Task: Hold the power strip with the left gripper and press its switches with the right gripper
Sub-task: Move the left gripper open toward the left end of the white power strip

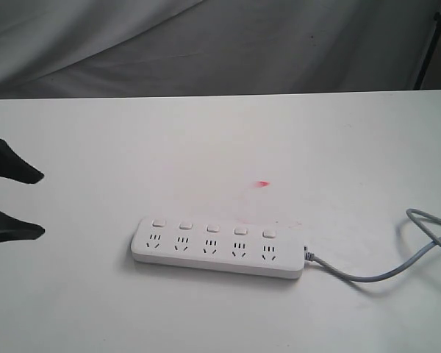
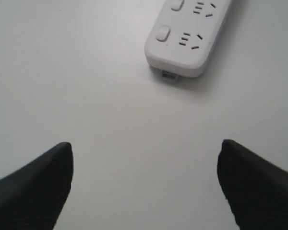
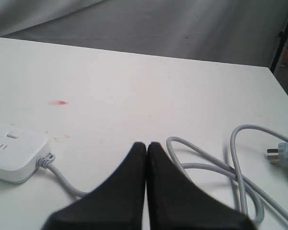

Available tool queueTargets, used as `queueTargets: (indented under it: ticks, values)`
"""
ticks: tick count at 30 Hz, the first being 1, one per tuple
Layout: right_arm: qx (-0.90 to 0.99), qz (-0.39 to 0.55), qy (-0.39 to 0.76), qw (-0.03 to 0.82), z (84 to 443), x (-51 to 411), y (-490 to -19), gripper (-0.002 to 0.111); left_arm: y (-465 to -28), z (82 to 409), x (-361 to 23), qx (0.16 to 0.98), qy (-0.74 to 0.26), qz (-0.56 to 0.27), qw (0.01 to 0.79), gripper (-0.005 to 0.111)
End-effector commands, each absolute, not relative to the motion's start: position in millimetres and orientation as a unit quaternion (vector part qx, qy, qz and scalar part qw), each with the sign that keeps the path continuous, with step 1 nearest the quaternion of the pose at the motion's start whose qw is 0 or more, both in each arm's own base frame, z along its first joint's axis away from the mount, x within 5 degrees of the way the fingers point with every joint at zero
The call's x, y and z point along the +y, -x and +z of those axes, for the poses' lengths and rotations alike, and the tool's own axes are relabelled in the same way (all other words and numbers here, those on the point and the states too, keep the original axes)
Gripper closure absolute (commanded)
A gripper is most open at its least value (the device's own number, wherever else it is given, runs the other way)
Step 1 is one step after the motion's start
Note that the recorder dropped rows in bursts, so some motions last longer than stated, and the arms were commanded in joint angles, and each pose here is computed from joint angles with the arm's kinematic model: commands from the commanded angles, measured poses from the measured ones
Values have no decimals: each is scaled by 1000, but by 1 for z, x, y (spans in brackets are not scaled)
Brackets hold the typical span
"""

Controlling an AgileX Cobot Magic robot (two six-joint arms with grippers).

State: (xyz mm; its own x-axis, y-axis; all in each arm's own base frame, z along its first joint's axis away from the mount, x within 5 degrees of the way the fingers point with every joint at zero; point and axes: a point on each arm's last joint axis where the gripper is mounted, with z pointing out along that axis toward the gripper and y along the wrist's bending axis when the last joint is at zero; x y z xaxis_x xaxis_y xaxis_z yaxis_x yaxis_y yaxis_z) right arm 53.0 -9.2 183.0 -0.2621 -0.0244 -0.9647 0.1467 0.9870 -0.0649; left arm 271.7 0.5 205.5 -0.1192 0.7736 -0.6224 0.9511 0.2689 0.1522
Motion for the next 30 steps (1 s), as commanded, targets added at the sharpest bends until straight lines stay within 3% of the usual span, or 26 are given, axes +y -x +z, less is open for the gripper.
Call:
queueTargets:
  ticks: [1, 5, 9, 13, 16, 19, 30]
  values:
    - [790, -71, -35, 608, 182, -9, -53, 108, -288, 177, -12, 735, -602, -143, 278, 29]
    - [790, -71, -35, 608, 182, -9, -53, 108, -300, 155, -17, 742, -601, -143, 259, 29]
    - [790, -71, -35, 608, 182, -9, -53, 108, -306, 152, -12, 754, -593, -104, 262, 29]
    - [790, -71, -35, 608, 182, -9, -53, 108, -304, 152, -15, 753, -589, -126, 263, 29]
    - [790, -71, -35, 608, 182, -9, -53, 108, -303, 154, -21, 749, -588, -143, 269, 18]
    - [790, -71, -35, 608, 182, -9, -53, 108, -304, 154, -38, 740, -598, -143, 274, 7]
    - [790, -71, -35, 608, 182, -9, -53, 108, -303, 148, -90, 693, -663, -93, 268, 7]
